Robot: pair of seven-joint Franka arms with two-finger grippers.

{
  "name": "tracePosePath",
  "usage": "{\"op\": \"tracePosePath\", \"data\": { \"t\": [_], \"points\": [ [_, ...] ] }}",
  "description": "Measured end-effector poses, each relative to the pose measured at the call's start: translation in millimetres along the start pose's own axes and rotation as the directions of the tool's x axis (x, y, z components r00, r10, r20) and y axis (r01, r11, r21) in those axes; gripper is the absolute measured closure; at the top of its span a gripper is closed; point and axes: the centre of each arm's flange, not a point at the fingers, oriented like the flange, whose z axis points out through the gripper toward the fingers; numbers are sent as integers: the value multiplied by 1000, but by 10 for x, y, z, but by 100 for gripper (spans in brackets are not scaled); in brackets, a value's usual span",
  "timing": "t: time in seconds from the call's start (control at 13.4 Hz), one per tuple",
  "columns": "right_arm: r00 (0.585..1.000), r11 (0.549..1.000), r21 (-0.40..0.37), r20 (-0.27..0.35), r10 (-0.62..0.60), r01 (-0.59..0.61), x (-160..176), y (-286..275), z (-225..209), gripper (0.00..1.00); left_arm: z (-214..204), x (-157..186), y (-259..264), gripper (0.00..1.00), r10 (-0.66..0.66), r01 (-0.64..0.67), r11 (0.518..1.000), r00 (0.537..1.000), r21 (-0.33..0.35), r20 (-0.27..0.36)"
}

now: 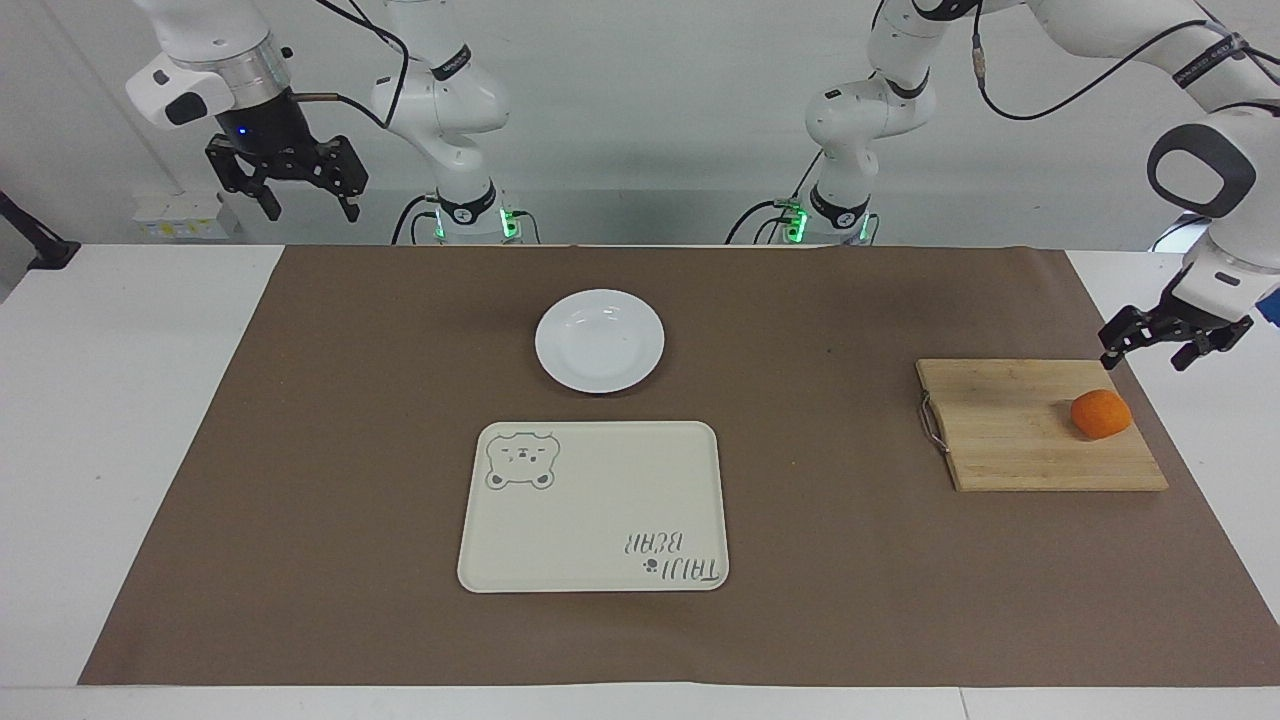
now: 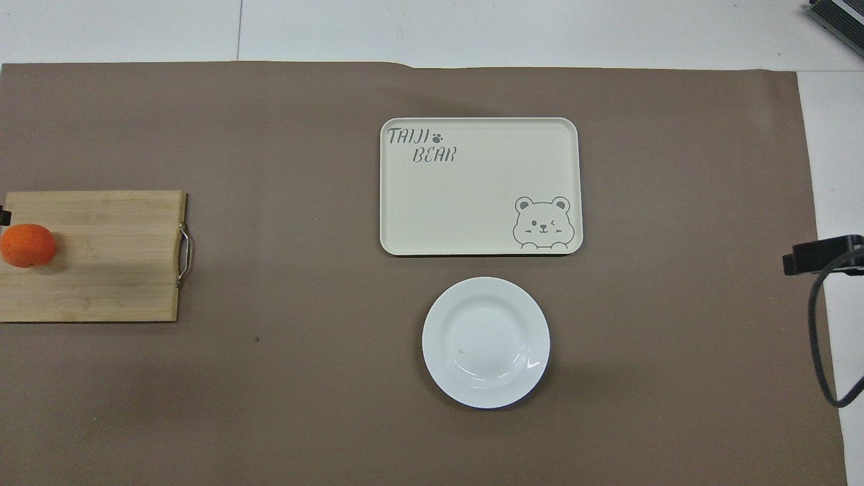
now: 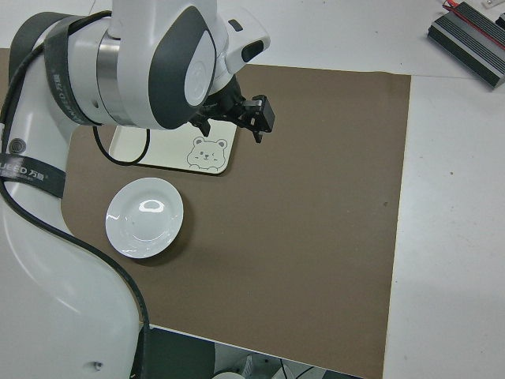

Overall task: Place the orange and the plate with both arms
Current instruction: 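Grasp the orange on the wooden board with the left gripper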

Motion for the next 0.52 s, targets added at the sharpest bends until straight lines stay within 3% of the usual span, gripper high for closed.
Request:
{"op": "tracePosePath", "data": {
  "t": [0.52],
  "points": [
    [1000, 1000, 0, 0, 0, 0, 0, 0, 0, 0, 1082, -70, -214, 0, -11, 11, 1000, 1000, 3, 22]
  ]
}}
